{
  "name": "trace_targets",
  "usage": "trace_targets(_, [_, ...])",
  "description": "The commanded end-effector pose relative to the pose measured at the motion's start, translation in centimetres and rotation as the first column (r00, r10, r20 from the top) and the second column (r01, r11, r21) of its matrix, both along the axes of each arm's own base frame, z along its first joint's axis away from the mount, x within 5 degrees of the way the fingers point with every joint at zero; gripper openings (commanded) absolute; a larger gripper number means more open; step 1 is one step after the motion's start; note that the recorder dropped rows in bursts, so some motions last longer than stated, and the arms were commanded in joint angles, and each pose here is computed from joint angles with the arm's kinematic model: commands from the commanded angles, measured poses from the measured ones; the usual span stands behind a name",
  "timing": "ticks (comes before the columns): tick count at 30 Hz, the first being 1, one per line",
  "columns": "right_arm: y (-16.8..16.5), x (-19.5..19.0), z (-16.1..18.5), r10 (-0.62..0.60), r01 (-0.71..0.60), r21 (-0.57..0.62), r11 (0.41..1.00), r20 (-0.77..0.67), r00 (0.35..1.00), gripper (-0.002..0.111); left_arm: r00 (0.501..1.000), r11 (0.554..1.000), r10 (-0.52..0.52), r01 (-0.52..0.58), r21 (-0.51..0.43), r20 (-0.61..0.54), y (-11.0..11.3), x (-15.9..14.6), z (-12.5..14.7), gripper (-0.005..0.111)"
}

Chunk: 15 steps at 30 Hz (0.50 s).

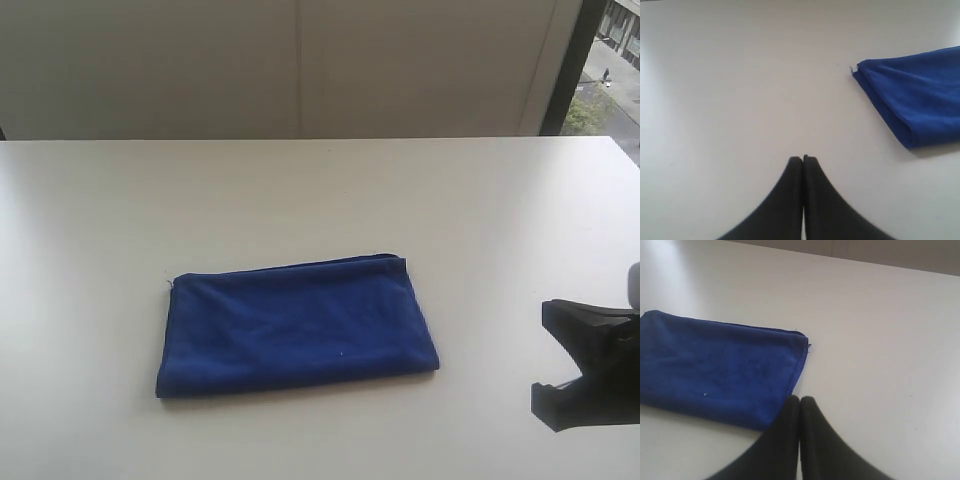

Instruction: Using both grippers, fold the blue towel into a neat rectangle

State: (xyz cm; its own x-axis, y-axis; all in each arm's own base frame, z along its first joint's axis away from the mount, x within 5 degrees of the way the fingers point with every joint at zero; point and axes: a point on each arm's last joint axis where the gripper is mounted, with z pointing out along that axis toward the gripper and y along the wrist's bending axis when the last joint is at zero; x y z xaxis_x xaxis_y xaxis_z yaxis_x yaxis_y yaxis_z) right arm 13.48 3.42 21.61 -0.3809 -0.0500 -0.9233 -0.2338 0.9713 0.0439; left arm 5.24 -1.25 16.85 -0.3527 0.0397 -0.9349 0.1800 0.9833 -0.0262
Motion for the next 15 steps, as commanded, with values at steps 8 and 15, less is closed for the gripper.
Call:
trace_targets(8, [-0.10, -0.12, 0.03, -0.005, 0.005, 0.007, 1.000, 0.013, 1.000, 0.000, 0.995, 0.995, 0.095, -0.095, -0.002, -0.014, 0.50, 0.02, -0.25, 0.000])
trace_targets(15, [-0.10, -0.12, 0.03, -0.005, 0.005, 0.007, 1.000, 0.013, 1.000, 0.000, 0.998, 0.998, 0.056, -0.056, -0.013, 0.016, 0.29, -0.09, -0.06, 0.000])
